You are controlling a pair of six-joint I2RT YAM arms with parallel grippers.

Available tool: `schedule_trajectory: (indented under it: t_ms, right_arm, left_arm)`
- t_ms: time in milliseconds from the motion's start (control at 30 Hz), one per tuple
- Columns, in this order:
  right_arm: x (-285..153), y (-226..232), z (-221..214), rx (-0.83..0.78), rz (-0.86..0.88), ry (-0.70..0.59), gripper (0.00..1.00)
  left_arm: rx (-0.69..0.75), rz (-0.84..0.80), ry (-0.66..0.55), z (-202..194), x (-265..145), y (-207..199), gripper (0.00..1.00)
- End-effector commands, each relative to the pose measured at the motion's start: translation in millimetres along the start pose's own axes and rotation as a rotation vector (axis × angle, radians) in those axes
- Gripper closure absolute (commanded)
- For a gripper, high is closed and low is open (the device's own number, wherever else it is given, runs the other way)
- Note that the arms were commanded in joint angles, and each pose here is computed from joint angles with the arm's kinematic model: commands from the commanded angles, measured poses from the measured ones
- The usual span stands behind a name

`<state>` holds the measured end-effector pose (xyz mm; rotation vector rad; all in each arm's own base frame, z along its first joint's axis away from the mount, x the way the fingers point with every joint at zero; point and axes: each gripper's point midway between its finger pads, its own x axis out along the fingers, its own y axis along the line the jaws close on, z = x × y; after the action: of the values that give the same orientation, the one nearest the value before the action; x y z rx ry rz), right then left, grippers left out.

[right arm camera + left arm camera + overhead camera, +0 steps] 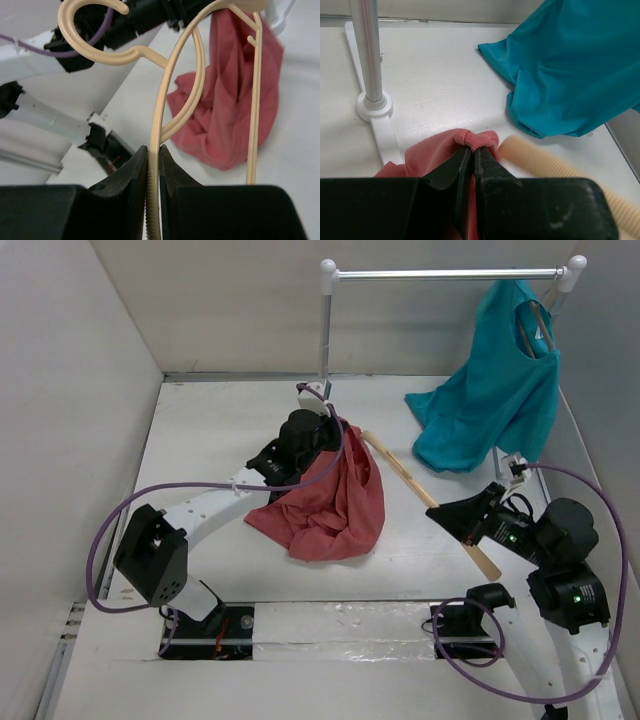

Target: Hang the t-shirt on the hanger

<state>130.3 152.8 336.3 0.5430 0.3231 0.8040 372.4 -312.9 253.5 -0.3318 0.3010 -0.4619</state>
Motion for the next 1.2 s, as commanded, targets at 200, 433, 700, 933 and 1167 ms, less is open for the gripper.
schedule_trajectory:
  t_ms: [200,433,700,933,1167]
  right_arm:
    - [-9.8,42.9,-9.0,0.098,0.221,0.032,1.0]
    - [-2.9,29.5,-4.6,0.105,0.183,-0.033,1.0]
    - [5.6,36.5,18.0,0.027,0.206,-0.049,1.0]
    - [11.8,31.0,15.3,0.031,0.209,-0.032,1.0]
    - [29.2,17.7,-1.2,0.094,0.256,0.01,1.0]
  left_arm:
    - [-0.033,-0.041,-0.126,48.5,-22.4,-9.7,1.0]
    - [-0.053,-0.088,-0.124,54.7,-33.0,-19.1,1.0]
    - [-0.045,-0.044,-0.141,59.4,-44.6,-9.0,1.0]
    - [-0.064,-0.104,-0.141,57.4,-46.7,-18.5,1.0]
    - [-0.068,-0.19,-0.171,74.9,-61.1,-42.6,1.0]
